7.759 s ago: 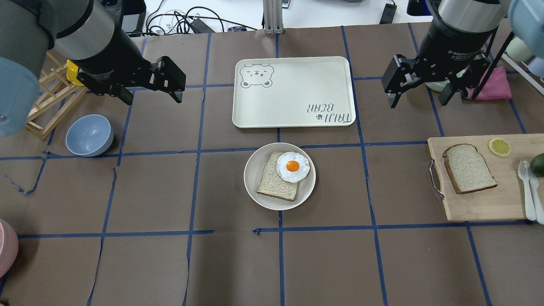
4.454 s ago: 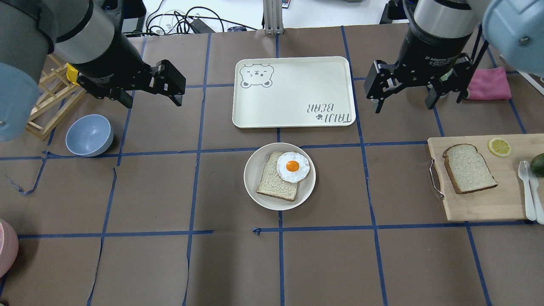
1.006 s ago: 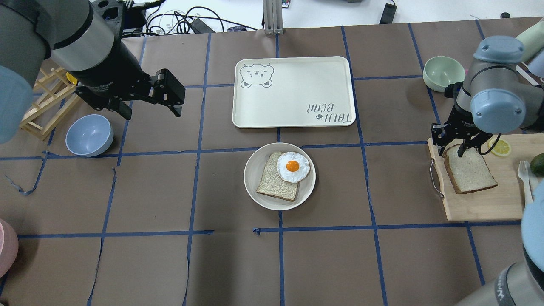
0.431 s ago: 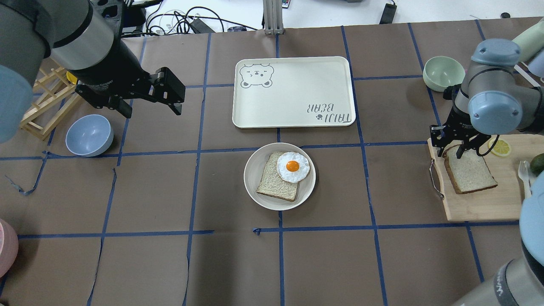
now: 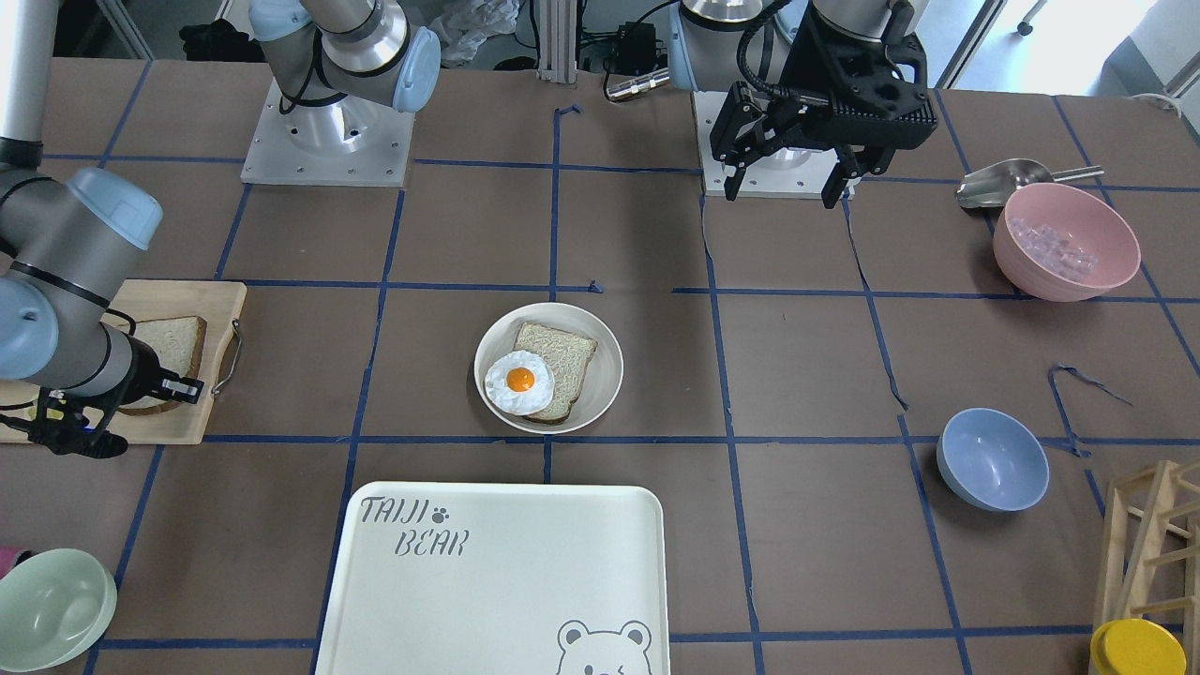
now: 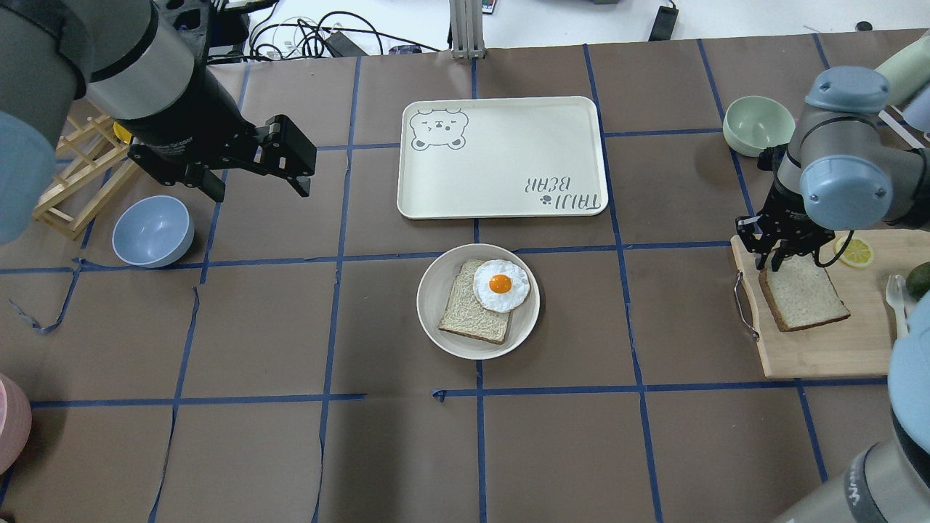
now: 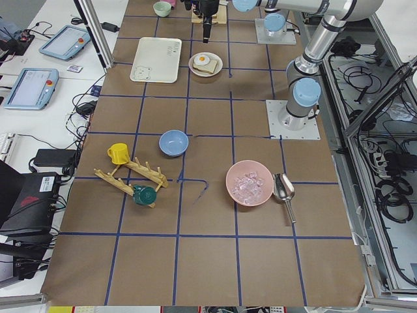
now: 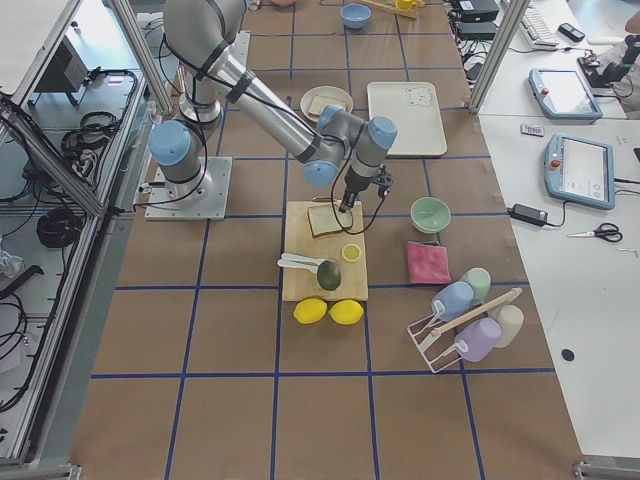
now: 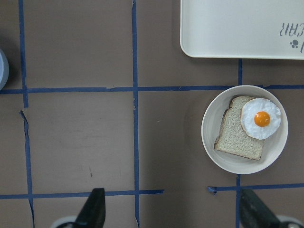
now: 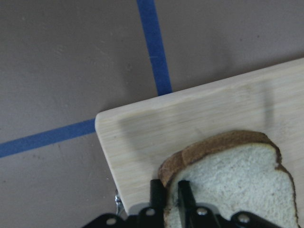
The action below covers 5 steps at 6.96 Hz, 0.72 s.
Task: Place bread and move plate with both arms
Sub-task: 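Lower the right gripper and pinch the bread slice's crust edge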
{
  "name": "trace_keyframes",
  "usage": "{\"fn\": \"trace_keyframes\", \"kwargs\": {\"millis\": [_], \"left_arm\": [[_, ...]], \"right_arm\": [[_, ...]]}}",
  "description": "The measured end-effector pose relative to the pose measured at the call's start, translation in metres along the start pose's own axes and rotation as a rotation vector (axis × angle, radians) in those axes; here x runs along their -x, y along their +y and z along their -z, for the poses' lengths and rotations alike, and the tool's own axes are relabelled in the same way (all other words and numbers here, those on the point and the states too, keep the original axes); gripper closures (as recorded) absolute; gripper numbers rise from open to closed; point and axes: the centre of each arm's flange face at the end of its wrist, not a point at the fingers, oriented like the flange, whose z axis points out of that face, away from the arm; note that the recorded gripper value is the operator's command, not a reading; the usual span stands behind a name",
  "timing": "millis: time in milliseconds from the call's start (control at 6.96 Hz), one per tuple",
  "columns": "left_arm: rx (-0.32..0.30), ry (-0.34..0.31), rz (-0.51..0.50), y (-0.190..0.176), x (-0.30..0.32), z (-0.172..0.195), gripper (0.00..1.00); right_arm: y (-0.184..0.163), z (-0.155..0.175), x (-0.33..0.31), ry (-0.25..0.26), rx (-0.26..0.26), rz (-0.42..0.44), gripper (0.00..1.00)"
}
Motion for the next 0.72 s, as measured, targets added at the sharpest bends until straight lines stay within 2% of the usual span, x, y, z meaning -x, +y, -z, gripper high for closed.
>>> {"fn": "trace_keyframes", "kwargs": {"millis": [431, 718], "left_arm": [[0.002, 0.000, 0.000, 0.000, 0.000, 0.000, 0.00], [0.002, 0.000, 0.000, 0.000, 0.000, -0.001, 0.00]], "right_arm": [[0.003, 0.007, -0.006, 0.047, 0.011, 0.020, 1.00], [0.009, 0.018, -0.007, 0.048, 0.025, 0.020, 1.00]]}}
